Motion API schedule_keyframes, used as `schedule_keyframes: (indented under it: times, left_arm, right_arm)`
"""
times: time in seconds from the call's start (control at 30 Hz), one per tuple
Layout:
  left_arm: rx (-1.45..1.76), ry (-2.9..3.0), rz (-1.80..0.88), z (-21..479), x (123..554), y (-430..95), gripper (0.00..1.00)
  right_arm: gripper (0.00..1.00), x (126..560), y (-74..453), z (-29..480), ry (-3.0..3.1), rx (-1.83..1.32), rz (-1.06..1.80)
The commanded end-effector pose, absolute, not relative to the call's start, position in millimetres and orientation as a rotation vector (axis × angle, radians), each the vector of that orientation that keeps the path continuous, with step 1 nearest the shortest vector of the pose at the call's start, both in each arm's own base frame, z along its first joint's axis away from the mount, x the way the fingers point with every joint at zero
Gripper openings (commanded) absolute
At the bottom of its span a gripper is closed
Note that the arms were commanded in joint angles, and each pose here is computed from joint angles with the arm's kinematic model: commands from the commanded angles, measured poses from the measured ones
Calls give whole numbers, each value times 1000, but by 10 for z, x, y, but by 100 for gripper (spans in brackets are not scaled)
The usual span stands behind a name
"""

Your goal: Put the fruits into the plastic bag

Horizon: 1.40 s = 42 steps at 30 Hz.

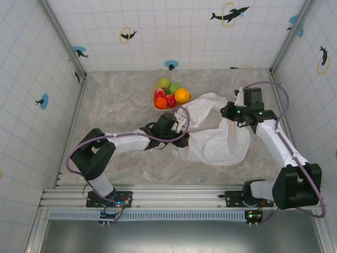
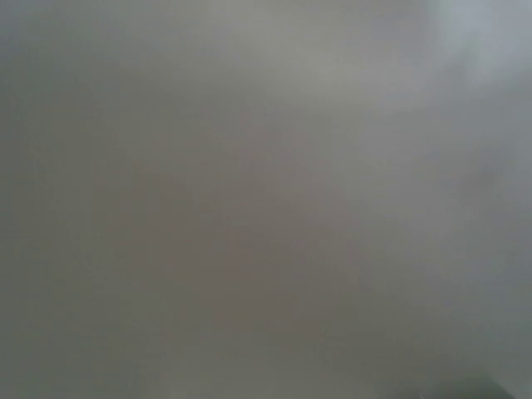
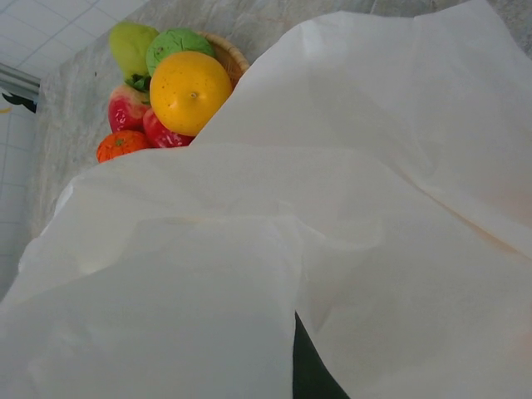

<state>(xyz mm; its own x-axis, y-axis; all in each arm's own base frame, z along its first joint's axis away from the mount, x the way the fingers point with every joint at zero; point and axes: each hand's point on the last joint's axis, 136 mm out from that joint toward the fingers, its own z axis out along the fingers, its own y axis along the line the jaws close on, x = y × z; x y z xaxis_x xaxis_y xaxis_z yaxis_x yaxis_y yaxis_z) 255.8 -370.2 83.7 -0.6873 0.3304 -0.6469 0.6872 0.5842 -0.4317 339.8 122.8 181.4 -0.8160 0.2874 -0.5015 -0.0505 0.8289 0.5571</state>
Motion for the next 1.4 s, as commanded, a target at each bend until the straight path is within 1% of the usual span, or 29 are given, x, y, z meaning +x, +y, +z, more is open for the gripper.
schedule_keyframes:
  times: [0.0, 0.13, 0.17, 0.2, 0.33, 0.47, 0.57, 0.67, 0.77, 0.93, 1.03, 1.17, 1.37]
  left_arm:
    - [756, 2161, -1027, 1180, 2736, -4026, 42]
    - [670, 2132, -1066, 1148, 2822, -4161, 44]
    - [636, 2128, -1070, 1128, 2865, -4182, 45]
    - [605, 2093, -1079, 1236, 2963, -4263, 45]
    - [532, 2069, -1071, 1214, 3162, -4449, 48]
    - [544, 2066, -1070, 1127, 3181, -4711, 52]
    - [557, 2084, -1072, 1039, 3156, -4791, 56]
    - [567, 2084, -1050, 1044, 3142, -4746, 66]
    - [612, 2067, -1011, 1108, 3117, -4679, 73]
    - [663, 2042, -983, 1276, 3061, -4583, 79]
    - [678, 2030, -1001, 1386, 3013, -4515, 81]
    - [732, 2022, -1019, 1544, 2914, -4380, 80]
    - [816, 2041, -1014, 1685, 2760, -3963, 78]
  right_arm:
    - [3, 3294, 1385, 1801, 2407, 151, 855]
    - [3, 3209, 1512, 1764, 2399, 152, 930]
    - [3, 3187, 1537, 1753, 2402, 151, 945]
    - [3, 3172, 1555, 1753, 2401, 150, 958]
    - [3, 3127, 1592, 1777, 2395, 142, 994]
    - [3, 3111, 1607, 1771, 2379, 153, 1022]
    - [3, 3100, 1588, 1715, 2386, 167, 1026]
    - [3, 3111, 1522, 1697, 2388, 183, 1011]
    - [3, 3134, 1440, 1699, 2391, 189, 980]
    - [3, 3136, 1327, 1683, 2404, 193, 935]
    - [3, 3124, 1299, 1672, 2412, 166, 914]
    - [3, 3107, 1218, 1628, 2448, 114, 827]
    - [3, 3111, 1178, 1606, 2486, 58, 766]
